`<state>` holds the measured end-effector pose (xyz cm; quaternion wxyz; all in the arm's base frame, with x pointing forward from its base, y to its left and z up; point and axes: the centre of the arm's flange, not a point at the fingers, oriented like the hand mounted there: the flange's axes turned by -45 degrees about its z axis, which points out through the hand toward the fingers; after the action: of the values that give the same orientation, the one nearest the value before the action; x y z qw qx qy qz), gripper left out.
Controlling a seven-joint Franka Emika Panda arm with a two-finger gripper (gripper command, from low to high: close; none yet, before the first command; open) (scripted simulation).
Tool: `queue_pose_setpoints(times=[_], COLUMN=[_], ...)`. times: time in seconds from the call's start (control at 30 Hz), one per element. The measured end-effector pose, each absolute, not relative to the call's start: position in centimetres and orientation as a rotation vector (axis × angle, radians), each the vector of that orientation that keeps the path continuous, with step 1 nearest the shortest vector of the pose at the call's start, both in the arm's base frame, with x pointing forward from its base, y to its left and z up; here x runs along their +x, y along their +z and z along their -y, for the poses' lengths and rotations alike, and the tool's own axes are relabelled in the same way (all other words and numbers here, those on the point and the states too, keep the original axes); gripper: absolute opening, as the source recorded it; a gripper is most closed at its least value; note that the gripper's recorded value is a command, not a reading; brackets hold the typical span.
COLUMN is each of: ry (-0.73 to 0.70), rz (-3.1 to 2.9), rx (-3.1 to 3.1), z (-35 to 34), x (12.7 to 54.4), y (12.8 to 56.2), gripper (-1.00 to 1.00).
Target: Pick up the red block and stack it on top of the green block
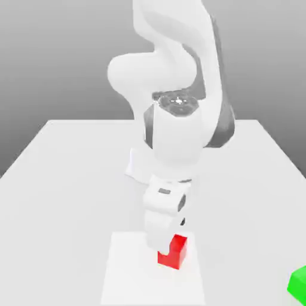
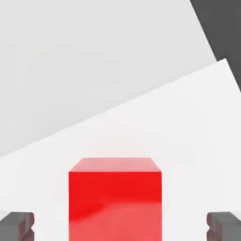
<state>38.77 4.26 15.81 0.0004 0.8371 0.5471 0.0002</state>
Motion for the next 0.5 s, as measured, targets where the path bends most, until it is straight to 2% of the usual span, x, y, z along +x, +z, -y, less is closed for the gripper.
queue_pose_setpoints(times=[0.03, 0.27, 0.5], ry=[0.000, -0.003, -0.002], rz=[-1.719, -1.720, -1.738], rx=[2.629, 2.630, 2.618], z=[-4.2, -4.2, -5.2], x=[38.7, 38.7, 39.1], y=[14.9, 14.7, 20.6], gripper=[-1.00, -1.00, -1.00])
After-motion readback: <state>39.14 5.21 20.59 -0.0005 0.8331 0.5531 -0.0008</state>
